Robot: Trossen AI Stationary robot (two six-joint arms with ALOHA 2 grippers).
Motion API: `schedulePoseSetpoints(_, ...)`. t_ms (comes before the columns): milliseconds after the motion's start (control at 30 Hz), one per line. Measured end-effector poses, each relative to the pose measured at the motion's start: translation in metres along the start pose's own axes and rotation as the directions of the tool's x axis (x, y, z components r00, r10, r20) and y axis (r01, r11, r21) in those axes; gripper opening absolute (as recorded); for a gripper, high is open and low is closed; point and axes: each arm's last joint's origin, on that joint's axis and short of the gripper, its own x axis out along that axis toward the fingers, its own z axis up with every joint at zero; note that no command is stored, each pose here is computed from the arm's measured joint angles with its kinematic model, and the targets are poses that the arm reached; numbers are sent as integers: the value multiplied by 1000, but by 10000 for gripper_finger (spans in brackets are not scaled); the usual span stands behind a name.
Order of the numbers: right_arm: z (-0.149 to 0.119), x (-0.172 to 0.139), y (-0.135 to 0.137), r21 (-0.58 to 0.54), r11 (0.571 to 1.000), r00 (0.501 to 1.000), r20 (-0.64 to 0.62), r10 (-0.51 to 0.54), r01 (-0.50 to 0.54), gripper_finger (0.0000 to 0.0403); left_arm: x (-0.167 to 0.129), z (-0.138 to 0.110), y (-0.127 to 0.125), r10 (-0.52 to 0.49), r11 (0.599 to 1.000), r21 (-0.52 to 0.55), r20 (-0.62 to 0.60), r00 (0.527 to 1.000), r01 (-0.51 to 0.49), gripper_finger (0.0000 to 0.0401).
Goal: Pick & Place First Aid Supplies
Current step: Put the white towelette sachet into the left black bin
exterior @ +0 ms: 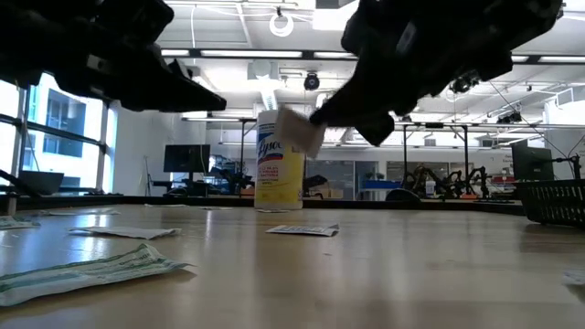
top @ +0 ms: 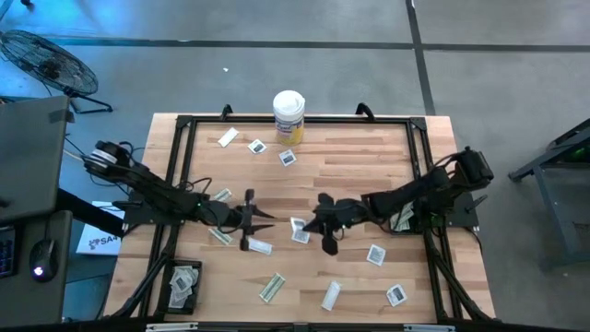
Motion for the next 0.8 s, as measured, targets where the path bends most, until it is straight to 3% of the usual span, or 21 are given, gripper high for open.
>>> schedulePoseSetpoints(167,3,0,9,-7,995,995,29,96,-96,1,18,3,-9,-96,988,124,-12,995,96,153)
schedulePoseSetpoints(367,4,-1,11,-10,987,987,28,158,-158,1,46,13,-16,-48,978,202,-11,999,49,198)
schedulePoseSetpoints(800,7,-1,12,-50,983,983,50,177,-174,1,64,27,-22,-99,978,188,13,995,94,192)
